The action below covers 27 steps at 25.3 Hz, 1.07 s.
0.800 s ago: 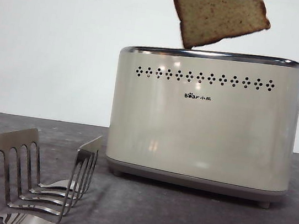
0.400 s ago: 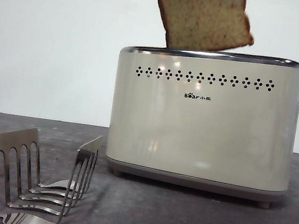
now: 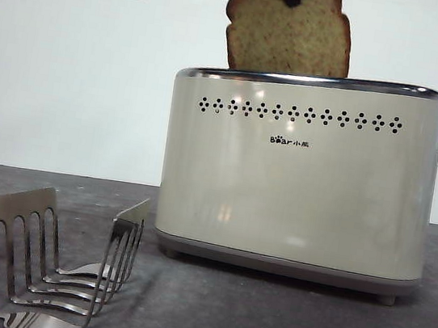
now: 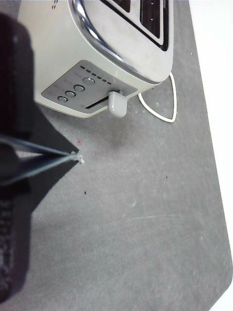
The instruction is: Pick up a slice of bread from the rack,put the bread on the toaster,press the button
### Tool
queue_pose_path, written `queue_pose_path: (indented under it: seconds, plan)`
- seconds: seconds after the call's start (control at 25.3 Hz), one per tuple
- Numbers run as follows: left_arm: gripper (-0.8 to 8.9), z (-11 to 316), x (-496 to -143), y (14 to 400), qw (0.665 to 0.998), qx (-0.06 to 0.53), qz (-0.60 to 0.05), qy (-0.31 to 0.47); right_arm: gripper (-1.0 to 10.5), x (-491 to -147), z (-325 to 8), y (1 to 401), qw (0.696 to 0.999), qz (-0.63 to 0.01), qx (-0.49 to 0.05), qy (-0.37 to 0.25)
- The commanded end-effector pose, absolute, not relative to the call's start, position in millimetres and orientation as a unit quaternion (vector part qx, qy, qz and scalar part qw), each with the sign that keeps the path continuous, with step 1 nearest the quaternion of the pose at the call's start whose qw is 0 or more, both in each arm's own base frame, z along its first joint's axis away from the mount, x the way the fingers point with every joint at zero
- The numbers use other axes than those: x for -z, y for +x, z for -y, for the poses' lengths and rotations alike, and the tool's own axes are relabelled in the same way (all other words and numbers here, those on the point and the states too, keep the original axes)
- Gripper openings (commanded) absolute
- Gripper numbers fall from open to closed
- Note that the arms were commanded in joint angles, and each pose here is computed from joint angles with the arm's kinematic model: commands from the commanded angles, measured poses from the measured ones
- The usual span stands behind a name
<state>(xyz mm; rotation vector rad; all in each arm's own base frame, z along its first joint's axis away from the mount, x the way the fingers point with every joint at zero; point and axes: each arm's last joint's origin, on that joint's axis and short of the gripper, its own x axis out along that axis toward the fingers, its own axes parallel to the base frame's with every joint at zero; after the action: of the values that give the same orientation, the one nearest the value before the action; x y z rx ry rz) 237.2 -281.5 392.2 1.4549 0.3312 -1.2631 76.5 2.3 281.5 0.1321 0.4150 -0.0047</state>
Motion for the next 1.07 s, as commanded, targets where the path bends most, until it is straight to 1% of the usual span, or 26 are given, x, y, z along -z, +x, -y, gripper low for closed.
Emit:
queue_pose_path:
  seconds: [0.04, 0.36, 0.51, 0.67, 0.83, 0.87, 0.95, 1.03, 1.07]
  plan:
    - [-0.10, 289.3, -380.9, 245.4, 0.551, 0.539, -0.146, 0.619, 0.0, -283.6, -2.3, 75.9, 0.977, -0.200, 0.002, 0.067]
    - [-0.09, 306.7, -356.9, 258.6, 0.542, 0.544, -0.158, 0.621, 0.0, -283.6, -2.3, 75.8, 0.977, -0.201, 0.002, 0.067]
    - [-0.09, 310.3, -348.9, 261.8, 0.537, 0.546, -0.169, 0.620, 0.0, -283.5, -2.3, 75.8, 0.977, -0.201, 0.002, 0.067]
    - [-0.05, 312.2, -346.6, 263.3, 0.544, 0.546, -0.175, 0.613, 0.0, -283.4, -2.3, 75.8, 0.977, -0.201, 0.002, 0.067]
    - [0.12, 313.7, -348.0, 264.1, 0.563, 0.539, -0.176, 0.601, 0.0, -283.4, -2.3, 75.8, 0.977, -0.201, 0.002, 0.067]
    - [0.51, 313.6, -348.2, 264.1, 0.566, 0.538, -0.178, 0.599, 0.0, -283.4, -2.3, 75.8, 0.977, -0.201, 0.002, 0.067]
    - [2.05, 313.7, -348.8, 263.4, 0.570, 0.537, -0.181, 0.595, 0.0, -283.4, -2.3, 75.8, 0.977, -0.201, 0.002, 0.067]
    - [3.39, 313.0, -350.9, 262.7, 0.575, 0.536, -0.180, 0.592, 0.0, -283.4, -2.3, 75.8, 0.977, -0.201, 0.002, 0.067]
    - [3.70, 312.1, -353.3, 262.0, 0.579, 0.534, -0.179, 0.589, 0.0, -283.5, -2.3, 75.8, 0.977, -0.201, 0.002, 0.067]
